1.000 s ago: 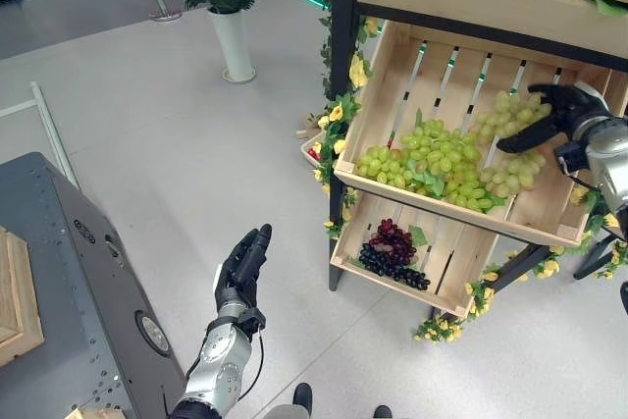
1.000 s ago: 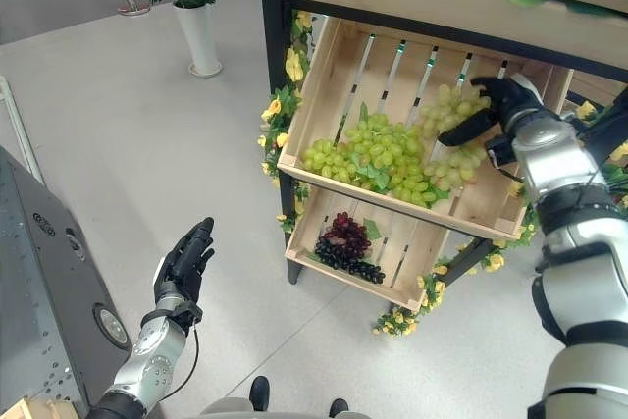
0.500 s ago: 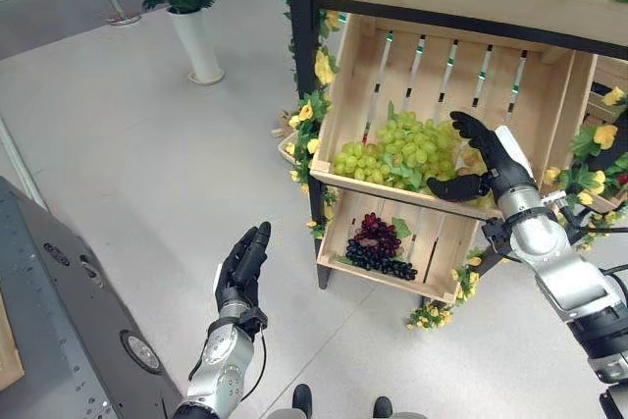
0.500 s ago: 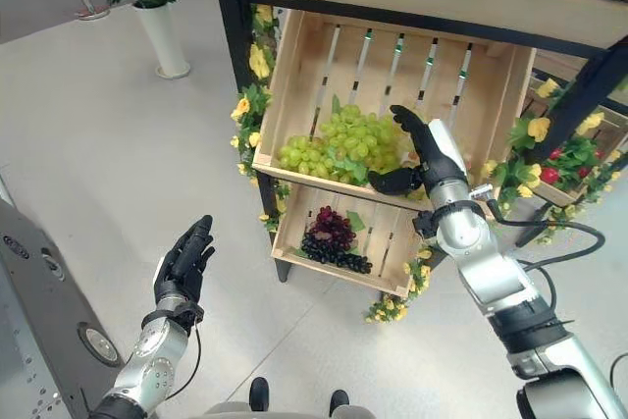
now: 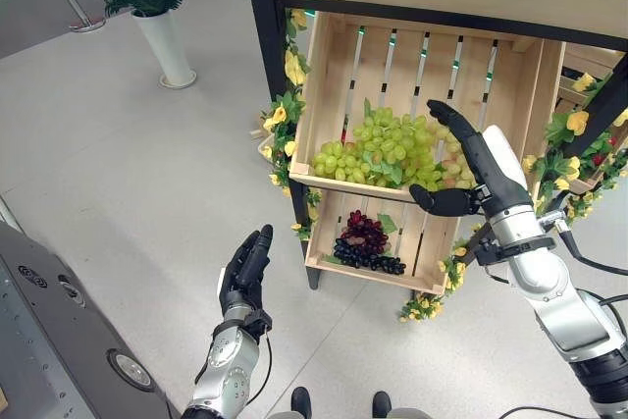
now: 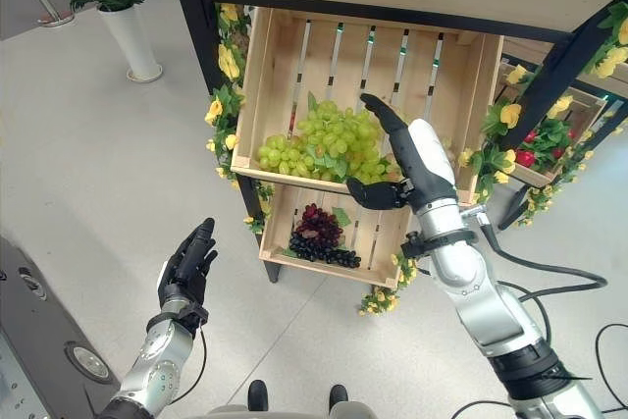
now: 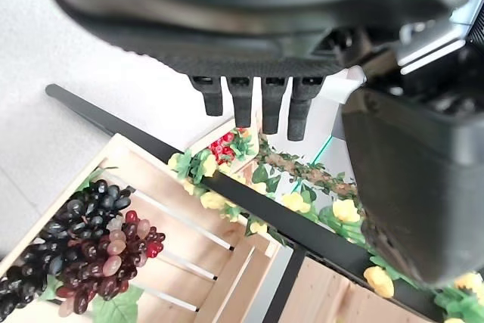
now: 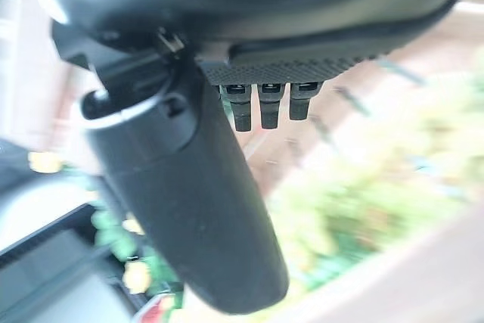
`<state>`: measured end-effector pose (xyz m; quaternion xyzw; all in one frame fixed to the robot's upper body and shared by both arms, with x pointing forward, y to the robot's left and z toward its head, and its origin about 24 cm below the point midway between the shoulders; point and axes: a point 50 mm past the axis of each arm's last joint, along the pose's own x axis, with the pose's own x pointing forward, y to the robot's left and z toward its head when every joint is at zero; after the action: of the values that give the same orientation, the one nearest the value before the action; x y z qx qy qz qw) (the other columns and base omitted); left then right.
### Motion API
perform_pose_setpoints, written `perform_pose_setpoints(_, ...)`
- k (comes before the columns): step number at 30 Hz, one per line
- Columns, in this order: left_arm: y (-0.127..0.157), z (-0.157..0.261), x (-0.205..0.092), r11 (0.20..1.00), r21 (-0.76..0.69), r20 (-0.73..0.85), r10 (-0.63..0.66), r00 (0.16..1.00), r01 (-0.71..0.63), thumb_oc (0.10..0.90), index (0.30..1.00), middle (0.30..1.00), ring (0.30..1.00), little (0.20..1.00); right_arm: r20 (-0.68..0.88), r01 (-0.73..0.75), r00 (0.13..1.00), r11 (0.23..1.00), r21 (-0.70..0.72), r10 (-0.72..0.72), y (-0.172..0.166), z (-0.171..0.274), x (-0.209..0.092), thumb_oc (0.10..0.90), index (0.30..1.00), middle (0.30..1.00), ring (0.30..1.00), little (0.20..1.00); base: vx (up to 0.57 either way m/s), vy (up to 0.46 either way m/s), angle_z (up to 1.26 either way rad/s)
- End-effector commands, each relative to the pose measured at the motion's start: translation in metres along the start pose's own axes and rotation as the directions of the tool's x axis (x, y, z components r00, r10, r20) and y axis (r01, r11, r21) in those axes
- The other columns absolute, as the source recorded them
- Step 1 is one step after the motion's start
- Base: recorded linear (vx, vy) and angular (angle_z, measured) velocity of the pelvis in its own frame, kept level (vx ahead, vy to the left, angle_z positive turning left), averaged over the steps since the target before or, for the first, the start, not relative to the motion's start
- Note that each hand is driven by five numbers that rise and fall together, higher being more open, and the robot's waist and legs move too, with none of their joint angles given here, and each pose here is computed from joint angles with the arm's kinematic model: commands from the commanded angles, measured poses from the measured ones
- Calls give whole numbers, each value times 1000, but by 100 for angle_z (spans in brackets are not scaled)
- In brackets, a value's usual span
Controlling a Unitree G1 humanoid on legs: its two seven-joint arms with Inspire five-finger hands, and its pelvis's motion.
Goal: Pick up the fruits from the basket on one side to the basket on the other side
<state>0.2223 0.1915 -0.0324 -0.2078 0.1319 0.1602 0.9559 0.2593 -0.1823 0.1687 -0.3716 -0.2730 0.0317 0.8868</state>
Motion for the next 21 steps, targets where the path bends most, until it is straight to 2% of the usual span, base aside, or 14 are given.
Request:
perform_pose_setpoints(1,-25,31,5,994,12,175,-107,979,106,800,900,900,900,900,355,166,923,986,-12,-151,-17,51,9,800,900,900,900,900,0,0,0)
perform_pose_setpoints(6,-25,24,4,994,26,158,-108,982,105,800,900,900,900,900,421,7,906,996,83,-42,0,61,9,800,900,900,900,900,-5,-4,1)
perform_pose_setpoints(10,-22,20,4,995,42,144,-100,984,95,800,900,900,900,900,526,-184,848,967,178,65,19,77,6,800,900,900,900,900,2,-9,3)
perform_pose_setpoints(14,-15,14,3,995,57,128,-85,988,78,800,900,900,900,900,491,-306,862,902,305,127,38,72,4,800,900,900,900,900,19,-14,17)
perform_pose_setpoints(15,-15,14,2,995,58,127,-84,988,77,800,900,900,900,900,488,-309,863,899,310,128,39,72,4,800,900,900,900,900,17,-8,10)
perform_pose_setpoints(17,-11,9,0,996,63,110,-72,991,65,800,900,900,900,900,435,-359,885,840,406,168,54,65,0,800,900,900,900,900,17,-4,11)
perform_pose_setpoints(21,-5,4,-2,997,64,91,-58,994,52,800,900,900,900,900,375,-379,903,796,471,208,68,54,-8,800,900,900,900,900,9,0,14)
